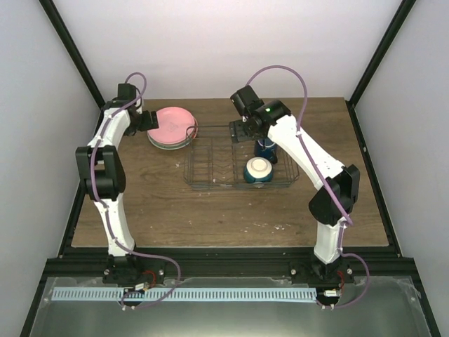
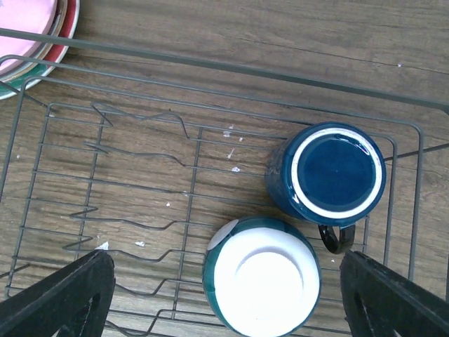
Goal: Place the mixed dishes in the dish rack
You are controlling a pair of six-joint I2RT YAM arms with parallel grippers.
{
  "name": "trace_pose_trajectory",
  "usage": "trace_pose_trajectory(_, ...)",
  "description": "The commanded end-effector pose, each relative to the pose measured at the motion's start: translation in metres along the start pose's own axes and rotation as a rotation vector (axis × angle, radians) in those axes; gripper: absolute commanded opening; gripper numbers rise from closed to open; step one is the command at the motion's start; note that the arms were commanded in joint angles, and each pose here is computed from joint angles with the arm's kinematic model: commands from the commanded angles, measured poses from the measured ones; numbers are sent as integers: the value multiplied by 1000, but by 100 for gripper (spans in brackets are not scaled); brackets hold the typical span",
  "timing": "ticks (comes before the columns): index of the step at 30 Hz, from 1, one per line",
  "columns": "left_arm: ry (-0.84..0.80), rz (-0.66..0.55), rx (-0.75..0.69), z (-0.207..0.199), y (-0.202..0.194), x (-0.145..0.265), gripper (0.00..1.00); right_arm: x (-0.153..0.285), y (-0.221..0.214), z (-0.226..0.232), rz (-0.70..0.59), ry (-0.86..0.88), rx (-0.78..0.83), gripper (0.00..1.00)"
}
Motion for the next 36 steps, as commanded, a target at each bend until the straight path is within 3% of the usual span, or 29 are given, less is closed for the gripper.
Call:
trace_pose_trajectory(1,92,-1,17,14,8,-11,100,-3,10,-3,-22,12,-23,89)
trace_pose_trajectory(6,98,1,27,16,10,-27,94,-13,16,-5,-17,11,-18,89)
trace_pose_trajectory(15,78,40,37,13,5,-59,66,-31,21,-4,7,-1,-8,89)
trace_pose_trajectory(28,90,43,18,11,10,-76,55,-42,23,-4,19,-10,-21,89)
trace_pose_trajectory(36,101,48,14,13,11,-81,37,-48,22,-4,27,-16,-20,90)
Point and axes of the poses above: each gripper's point midway between its finger pads, its own x axis back along the fingers, its own z axis along the line the jaws close on, y = z × x, the point moved 1 cm from there along x, back along the fingers, and after that the axes turned 6 degrees about -x, right-handed, at the moved point
